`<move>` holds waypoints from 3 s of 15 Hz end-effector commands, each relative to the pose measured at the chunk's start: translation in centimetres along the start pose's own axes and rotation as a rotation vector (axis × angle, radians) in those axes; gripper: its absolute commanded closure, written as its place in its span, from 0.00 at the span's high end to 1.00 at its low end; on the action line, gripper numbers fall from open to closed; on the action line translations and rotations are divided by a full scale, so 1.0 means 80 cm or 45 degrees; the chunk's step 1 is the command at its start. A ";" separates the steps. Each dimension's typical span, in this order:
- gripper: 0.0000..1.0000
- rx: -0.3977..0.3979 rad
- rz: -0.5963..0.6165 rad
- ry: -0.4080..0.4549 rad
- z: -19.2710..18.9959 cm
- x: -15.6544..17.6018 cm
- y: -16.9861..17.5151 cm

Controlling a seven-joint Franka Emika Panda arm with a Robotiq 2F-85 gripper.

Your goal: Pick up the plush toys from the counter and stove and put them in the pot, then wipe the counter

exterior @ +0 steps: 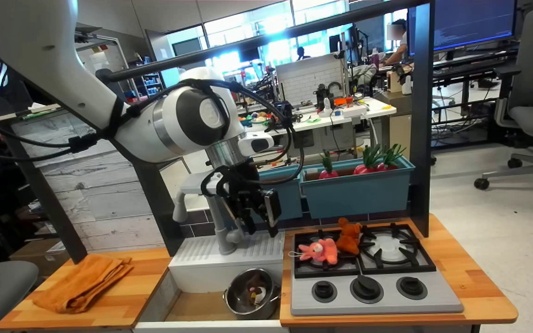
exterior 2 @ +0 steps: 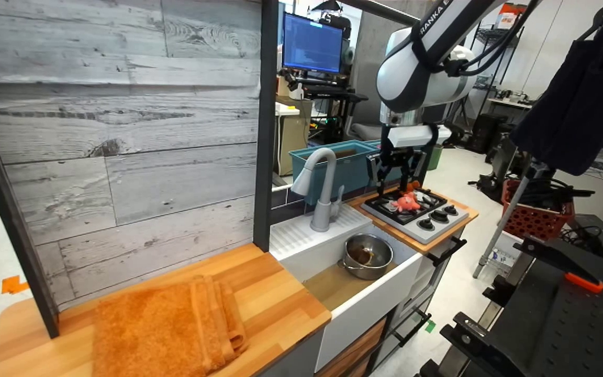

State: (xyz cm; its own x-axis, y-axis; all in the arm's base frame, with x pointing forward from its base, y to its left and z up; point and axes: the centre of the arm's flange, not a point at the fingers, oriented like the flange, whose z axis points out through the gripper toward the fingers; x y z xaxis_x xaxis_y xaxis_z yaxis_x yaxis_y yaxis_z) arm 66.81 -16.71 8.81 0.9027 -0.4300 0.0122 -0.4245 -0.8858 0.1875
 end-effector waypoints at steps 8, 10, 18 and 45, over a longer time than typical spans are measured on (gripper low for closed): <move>1.00 -0.037 0.385 -0.163 0.084 0.101 0.095; 1.00 -0.047 0.431 -0.200 0.104 0.109 0.102; 1.00 0.081 0.491 -0.067 0.092 0.139 0.099; 0.03 0.335 -0.186 -0.177 0.031 0.042 -0.048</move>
State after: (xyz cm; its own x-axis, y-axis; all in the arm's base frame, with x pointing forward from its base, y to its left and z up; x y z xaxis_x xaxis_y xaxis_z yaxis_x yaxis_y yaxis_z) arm 73.95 -19.38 4.93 0.9068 -0.4160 -0.0685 -0.4189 -0.9073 -0.0347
